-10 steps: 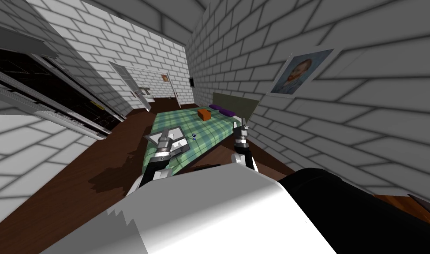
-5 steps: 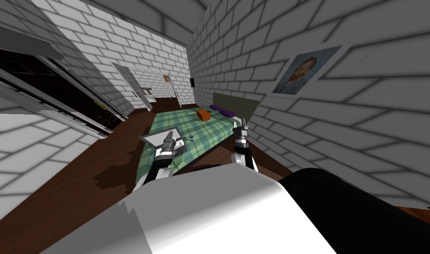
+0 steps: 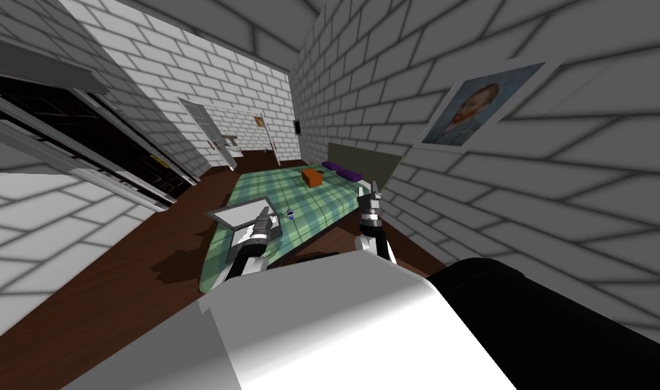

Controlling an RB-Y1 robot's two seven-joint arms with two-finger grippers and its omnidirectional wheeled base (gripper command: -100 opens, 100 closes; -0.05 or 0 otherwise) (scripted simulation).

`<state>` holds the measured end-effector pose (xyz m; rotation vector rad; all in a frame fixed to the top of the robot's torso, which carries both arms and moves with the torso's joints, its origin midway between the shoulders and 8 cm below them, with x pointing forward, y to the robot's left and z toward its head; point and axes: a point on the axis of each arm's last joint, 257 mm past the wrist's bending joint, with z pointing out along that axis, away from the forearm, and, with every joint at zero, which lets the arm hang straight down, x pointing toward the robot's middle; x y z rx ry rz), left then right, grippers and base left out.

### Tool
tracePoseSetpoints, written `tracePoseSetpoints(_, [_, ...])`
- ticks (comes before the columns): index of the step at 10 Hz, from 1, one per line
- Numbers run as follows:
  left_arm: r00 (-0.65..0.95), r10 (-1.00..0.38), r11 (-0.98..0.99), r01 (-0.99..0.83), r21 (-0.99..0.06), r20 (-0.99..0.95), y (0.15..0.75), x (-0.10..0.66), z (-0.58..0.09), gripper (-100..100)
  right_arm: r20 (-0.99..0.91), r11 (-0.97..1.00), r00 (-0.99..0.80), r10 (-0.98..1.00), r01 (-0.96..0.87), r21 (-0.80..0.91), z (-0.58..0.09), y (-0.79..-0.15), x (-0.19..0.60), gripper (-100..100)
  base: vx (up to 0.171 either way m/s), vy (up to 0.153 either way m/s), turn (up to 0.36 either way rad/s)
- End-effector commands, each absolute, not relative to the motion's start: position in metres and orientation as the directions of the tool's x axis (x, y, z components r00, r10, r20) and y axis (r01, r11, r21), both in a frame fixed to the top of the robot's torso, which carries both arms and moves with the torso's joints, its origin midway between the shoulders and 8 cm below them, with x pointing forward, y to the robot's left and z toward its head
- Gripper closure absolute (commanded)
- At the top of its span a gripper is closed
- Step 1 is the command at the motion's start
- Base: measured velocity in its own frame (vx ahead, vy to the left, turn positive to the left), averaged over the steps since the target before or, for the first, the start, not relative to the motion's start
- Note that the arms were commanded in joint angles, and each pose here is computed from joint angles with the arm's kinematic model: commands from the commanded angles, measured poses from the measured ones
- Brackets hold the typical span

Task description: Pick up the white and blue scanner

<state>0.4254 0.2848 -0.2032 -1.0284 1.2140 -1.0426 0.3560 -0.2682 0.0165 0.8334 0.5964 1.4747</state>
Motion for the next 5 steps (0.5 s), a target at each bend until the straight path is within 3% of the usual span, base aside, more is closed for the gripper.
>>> tracePoseSetpoints(1, [0.068,-0.978,0.197,0.001,-0.98,-0.196,0.293,0.427,-0.224,-100,0.142,-0.088,0.04,0.989,-0.612,0.786,0.017,-0.268,0.356,0,0.097,-0.114,0.078])
tracePoseSetpoints(5, [0.102,-0.981,0.15,-0.122,-0.981,-0.163,0.32,0.421,-0.266,-100,0.142,-0.088,0.04,0.989,-0.612,0.786,0.016,-0.268,0.356,0,0.131,-0.103,0.088])
